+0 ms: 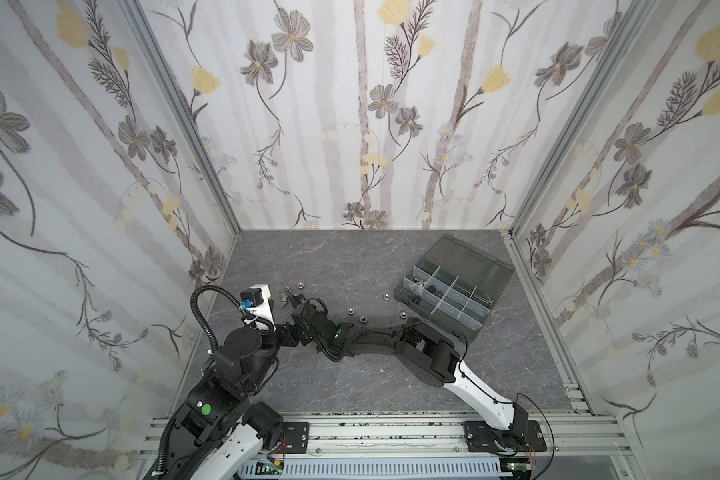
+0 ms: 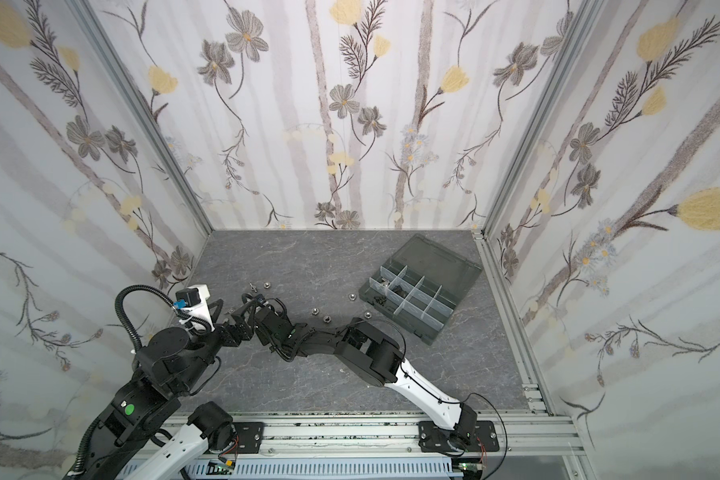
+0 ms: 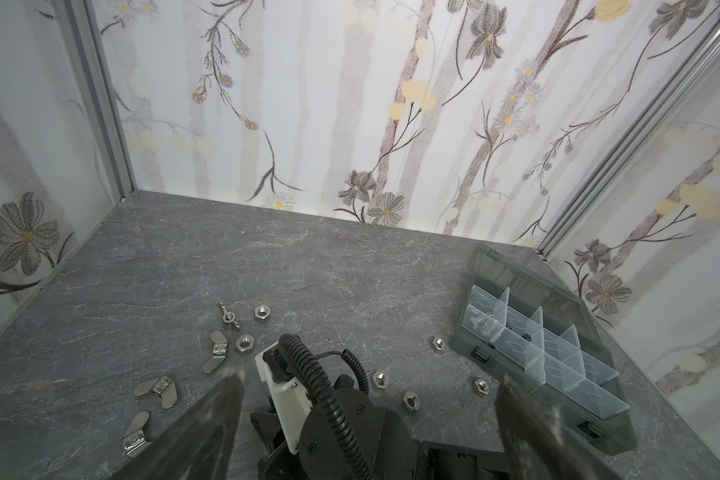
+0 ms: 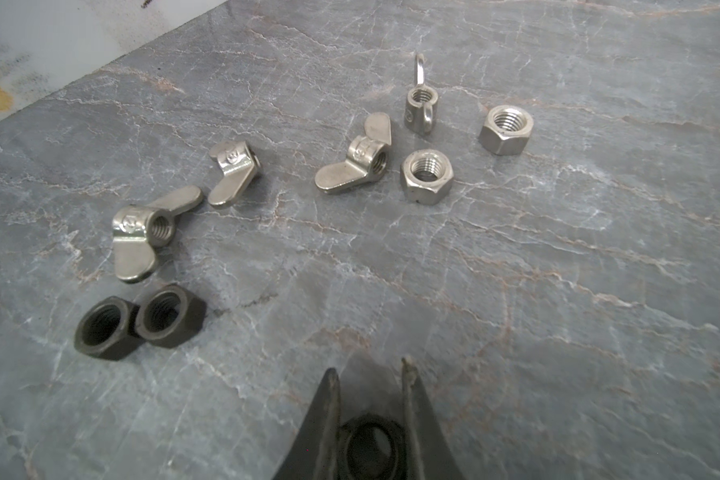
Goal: Sort the screws and nuts into containers
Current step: 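Lower the right gripper onto a black hex nut and close it, then carry the black hex nut with the right gripper over the organizer compartment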
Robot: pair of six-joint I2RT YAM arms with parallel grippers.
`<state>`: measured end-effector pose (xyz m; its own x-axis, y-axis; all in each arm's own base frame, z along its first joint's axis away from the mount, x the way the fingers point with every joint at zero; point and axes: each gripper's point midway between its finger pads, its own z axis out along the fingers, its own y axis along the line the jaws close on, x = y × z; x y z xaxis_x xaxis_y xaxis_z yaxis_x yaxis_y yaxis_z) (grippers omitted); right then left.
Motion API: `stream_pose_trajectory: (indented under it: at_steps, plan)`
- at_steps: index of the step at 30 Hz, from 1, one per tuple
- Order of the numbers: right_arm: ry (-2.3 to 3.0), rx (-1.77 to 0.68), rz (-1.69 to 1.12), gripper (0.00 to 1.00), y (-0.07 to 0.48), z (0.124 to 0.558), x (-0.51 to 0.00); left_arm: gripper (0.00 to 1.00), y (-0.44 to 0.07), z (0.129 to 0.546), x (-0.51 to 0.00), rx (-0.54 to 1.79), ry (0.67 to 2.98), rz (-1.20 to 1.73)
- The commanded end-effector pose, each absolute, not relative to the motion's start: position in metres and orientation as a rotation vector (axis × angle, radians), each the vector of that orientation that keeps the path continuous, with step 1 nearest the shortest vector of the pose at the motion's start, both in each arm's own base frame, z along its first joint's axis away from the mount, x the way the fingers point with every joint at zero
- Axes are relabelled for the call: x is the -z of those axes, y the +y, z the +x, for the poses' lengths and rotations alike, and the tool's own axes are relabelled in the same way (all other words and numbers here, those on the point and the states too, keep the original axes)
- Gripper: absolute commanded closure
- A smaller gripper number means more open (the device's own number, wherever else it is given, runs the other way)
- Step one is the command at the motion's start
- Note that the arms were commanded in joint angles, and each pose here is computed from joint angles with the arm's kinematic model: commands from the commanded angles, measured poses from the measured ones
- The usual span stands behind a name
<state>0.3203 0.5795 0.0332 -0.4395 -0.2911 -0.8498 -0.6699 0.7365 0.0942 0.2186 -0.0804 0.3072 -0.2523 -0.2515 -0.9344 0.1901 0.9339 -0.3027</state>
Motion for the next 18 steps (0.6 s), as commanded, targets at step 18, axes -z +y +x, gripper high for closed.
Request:
stream_pose_trajectory:
  at_steps: [18]
  plan:
    - [2.016,-0.610,-0.517,0.98,0.484,0.339,-0.114,0.05,-0.108,0.230,-0.299,0.539,1.844,-0.040]
